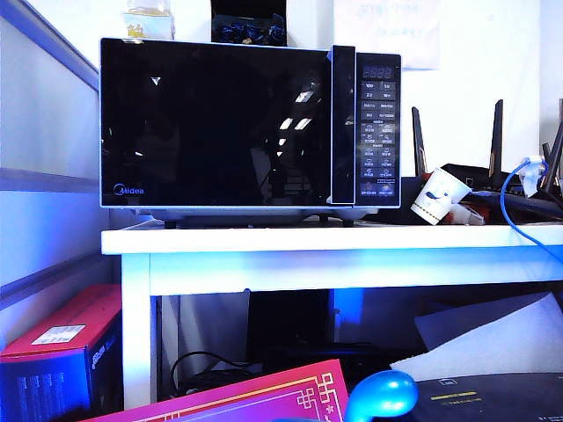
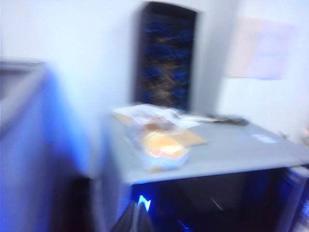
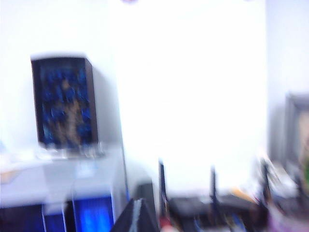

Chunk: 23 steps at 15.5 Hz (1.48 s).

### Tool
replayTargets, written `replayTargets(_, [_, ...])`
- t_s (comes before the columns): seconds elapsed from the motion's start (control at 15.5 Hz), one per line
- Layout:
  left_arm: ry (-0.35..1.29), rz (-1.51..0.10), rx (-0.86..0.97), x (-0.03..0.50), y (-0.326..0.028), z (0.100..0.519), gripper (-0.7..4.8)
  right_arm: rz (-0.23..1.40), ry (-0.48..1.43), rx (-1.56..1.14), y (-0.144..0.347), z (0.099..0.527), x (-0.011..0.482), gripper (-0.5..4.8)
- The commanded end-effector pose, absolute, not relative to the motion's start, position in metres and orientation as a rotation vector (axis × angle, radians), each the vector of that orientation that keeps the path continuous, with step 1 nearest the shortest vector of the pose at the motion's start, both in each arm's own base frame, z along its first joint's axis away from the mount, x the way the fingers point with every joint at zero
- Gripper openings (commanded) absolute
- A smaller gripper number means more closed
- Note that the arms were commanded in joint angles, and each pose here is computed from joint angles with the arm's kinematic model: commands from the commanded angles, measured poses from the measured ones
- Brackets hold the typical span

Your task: Open the microwave door, place the box of snacks from the top of the microwave inside, then close the microwave door.

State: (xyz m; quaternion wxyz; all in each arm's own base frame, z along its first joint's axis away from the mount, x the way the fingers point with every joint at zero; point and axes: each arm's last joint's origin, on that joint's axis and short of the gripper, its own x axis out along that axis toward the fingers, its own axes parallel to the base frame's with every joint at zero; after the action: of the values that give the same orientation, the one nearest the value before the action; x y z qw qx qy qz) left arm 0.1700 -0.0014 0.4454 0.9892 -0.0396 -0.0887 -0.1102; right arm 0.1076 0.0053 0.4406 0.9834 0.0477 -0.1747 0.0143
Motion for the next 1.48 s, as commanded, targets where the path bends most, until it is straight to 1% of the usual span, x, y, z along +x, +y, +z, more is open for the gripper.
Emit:
replayTargets(0.06, [-0.119, -0.356, -0.092, 0.225, -0.027, 0.458, -0.06, 0.157, -0.368, 0.071, 0.011, 0.478, 0.135, -0.06])
replayTargets(0.13, [-0.114, -0.38, -0.093, 0.237, -0.034, 0.457, -0.06, 0.187, -0.37, 0.066, 0.013, 0.482, 0.142, -0.06])
replayTargets(0.19, [-0.112, -0.431, -0.096, 0.259, -0.05, 0.452, -0.06, 0.244, -0.36, 0.061, 0.017, 0.487, 0.155, -0.06])
replayTargets(0.26, [-0.116, -0.445, -0.1, 0.271, -0.063, 0.446, -0.05, 0.28, -0.357, 0.057, 0.02, 0.489, 0.164, -0.06])
replayTargets(0.32, [-0.106, -0.423, -0.106, 0.281, -0.072, 0.44, 0.21, 0.289, -0.362, 0.056, 0.021, 0.488, 0.17, -0.06])
replayTargets(0.39, [-0.093, -0.399, -0.109, 0.288, -0.078, 0.434, 1.2, 0.298, -0.361, 0.057, 0.023, 0.487, 0.176, -0.06])
replayTargets(0.45, [-0.077, -0.368, -0.112, 0.295, -0.085, 0.428, 3.06, 0.308, -0.353, 0.06, 0.026, 0.486, 0.181, -0.06])
replayTargets(0.51, [-0.062, -0.336, -0.114, 0.305, -0.095, 0.418, 4.79, 0.33, -0.337, 0.066, 0.031, 0.483, 0.185, -0.06])
replayTargets(0.64, [-0.067, -0.324, -0.118, 0.315, -0.102, 0.41, 4.79, 0.348, -0.331, 0.069, 0.035, 0.482, 0.189, -0.06])
replayTargets(0.77, [-0.067, -0.233, -0.125, 0.321, -0.101, 0.406, 4.79, 0.375, -0.321, 0.073, 0.041, 0.48, 0.192, -0.06])
replayTargets(0.9, [-0.13, -0.111, -0.148, 0.319, -0.104, 0.412, 4.79, 0.373, -0.309, 0.075, 0.043, 0.478, 0.196, -0.06])
replayTargets(1.09, [-0.209, -0.08, -0.176, 0.315, -0.111, 0.423, 4.79, 0.373, -0.299, 0.075, 0.044, 0.476, 0.2, -0.06])
replayTargets(1.22, [-0.268, -0.073, -0.146, 0.324, -0.117, 0.421, 4.79, 0.373, -0.298, 0.075, 0.044, 0.475, 0.202, -0.06])
replayTargets(1.48, [-0.257, -0.017, -0.054, 0.351, -0.131, 0.416, 4.79, 0.377, -0.294, 0.075, 0.044, 0.474, 0.204, -0.06])
